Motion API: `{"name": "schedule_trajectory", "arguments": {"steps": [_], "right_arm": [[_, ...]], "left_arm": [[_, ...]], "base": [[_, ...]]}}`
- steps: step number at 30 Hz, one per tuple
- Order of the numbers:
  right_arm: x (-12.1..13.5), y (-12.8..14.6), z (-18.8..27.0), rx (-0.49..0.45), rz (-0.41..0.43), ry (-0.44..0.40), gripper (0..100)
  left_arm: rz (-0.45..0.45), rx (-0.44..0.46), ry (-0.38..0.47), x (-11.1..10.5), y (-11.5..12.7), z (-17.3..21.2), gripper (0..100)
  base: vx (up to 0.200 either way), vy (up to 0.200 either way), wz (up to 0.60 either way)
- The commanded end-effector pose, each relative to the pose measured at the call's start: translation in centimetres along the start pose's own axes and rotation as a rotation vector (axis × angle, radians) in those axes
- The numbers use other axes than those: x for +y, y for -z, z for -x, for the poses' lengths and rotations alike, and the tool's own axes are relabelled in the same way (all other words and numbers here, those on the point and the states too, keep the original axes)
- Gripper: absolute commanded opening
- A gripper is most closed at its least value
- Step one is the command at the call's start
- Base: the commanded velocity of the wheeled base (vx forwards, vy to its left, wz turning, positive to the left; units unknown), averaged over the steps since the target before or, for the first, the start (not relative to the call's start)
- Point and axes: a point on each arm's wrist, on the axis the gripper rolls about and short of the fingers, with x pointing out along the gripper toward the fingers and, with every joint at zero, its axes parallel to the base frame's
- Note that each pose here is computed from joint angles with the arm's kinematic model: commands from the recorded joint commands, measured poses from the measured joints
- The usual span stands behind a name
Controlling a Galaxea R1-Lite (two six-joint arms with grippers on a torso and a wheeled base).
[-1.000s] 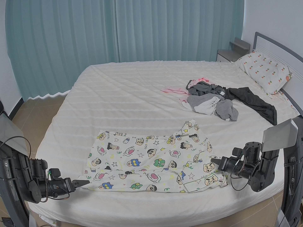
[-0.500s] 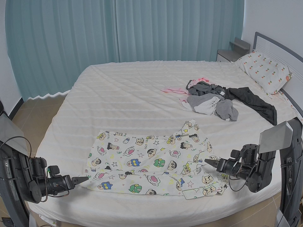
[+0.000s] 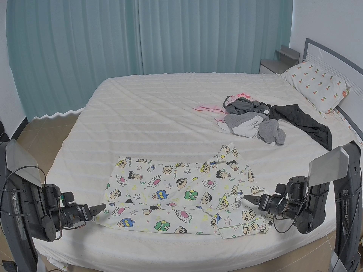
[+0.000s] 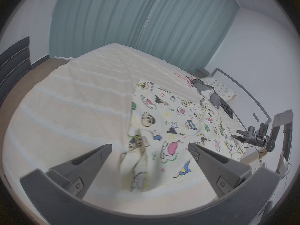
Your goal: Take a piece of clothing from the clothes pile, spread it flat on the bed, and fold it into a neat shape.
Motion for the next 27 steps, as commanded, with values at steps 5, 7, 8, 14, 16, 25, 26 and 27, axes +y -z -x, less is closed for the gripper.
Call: {"name": "schedule_trajectory", "arguments": {"steps": [5,7,8,14,16,25,26,27], "right_arm": [[0.2,0.4,0.3,0.015,0.002,-0.002,100],[0.2,0.5,0.4,0.017,0.002,-0.002,100],[0.2,0.5,0.4,0.019,0.003,-0.001,100],[0.4,0.6,0.4,0.023,0.005,-0.005,100],[0.4,0.6,0.4,0.023,0.007,-0.005,100],[0.5,0.8,0.3,0.028,0.009,-0.008,100],[0.5,0.8,0.3,0.028,0.009,-0.008,100],[0.5,0.8,0.3,0.028,0.009,-0.008,100]], "left_arm": [[-0.088,0.016,0.094,-2.9,-0.1,-2.8,100],[-0.092,0.017,0.082,-2.9,-0.3,-3.2,100],[-0.094,0.022,0.083,-3.0,-0.3,-3.4,100],[-0.083,0.063,0.075,-2.9,-0.2,-3.9,100],[-0.082,0.066,0.074,-2.8,-0.2,-4.1,100],[-0.077,0.074,0.061,-2.6,-0.1,-4.1,100],[-0.076,0.073,0.060,-2.6,-0.2,-4.1,100],[-0.075,0.073,0.059,-2.6,-0.2,-4.0,100]], "base": [[0.000,0.000,0.00],[0.000,0.000,0.00],[0.000,0.000,0.00],[0.000,0.000,0.00],[0.000,0.000,0.00],[0.000,0.000,0.00],[0.000,0.000,0.00],[0.000,0.000,0.00]]}}
